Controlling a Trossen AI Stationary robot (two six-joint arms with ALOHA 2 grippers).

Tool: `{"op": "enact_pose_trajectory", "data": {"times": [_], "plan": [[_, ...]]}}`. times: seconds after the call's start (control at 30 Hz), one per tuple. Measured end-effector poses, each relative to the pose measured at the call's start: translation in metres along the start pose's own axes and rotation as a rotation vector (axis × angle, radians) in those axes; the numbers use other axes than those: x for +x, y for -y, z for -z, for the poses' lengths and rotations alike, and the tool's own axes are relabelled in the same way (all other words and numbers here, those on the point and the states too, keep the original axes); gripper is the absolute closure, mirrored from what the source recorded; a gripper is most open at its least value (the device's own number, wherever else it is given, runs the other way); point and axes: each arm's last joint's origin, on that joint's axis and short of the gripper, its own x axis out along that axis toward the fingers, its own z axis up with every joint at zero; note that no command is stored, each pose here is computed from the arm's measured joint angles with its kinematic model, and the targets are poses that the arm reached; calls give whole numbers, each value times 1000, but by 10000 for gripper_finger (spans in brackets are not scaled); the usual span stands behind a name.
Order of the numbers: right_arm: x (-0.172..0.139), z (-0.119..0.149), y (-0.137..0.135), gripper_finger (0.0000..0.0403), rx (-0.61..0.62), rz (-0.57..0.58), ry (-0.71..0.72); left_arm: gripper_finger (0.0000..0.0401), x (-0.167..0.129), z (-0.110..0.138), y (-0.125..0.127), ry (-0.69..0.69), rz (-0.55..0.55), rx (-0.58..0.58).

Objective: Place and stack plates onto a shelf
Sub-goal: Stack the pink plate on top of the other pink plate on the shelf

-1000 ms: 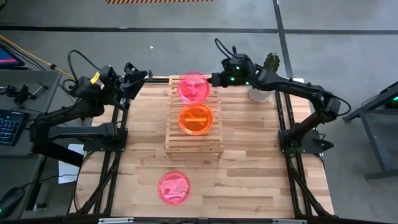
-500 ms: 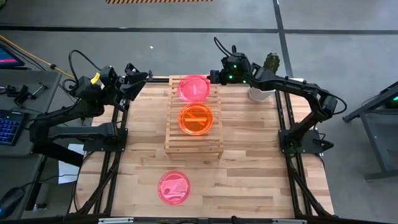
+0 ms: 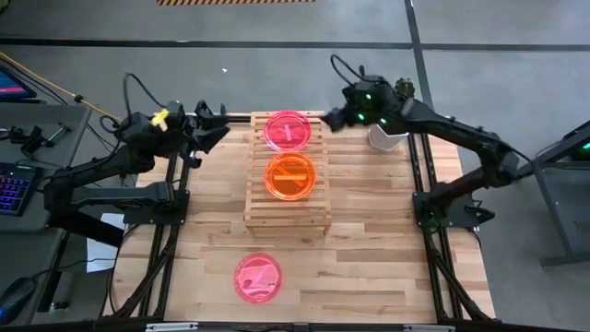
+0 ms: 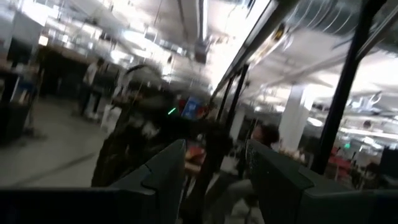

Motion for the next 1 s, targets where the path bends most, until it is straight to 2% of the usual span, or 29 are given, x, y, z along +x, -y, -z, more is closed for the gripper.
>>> {"op": "enact_pose_trajectory", "data": {"times": [0.13,0.3,0.37,0.5,0.6,0.77,0.9,1.0], "plan": [[-36,23,-17,198,-123,26,-49,240,2,10,-4,-84,-34,-18],[-67,69,-26,198,-179,-10,-8,240,4,13,-5,-101,-37,-18],[-75,89,-24,198,-156,-54,10,240,4,13,-4,-100,-26,5],[-86,114,-25,198,-94,-230,118,240,5,14,-1,-102,-25,14],[-91,122,-28,198,-95,-302,211,240,6,15,-2,-102,-38,28],[-90,124,-30,198,-131,-315,262,240,8,16,-3,-102,-58,43],[-88,125,-30,198,-133,-311,256,240,10,21,0,-127,-37,-52],[-88,125,-30,198,-133,-312,255,240,11,22,15,-231,41,-107]]}}
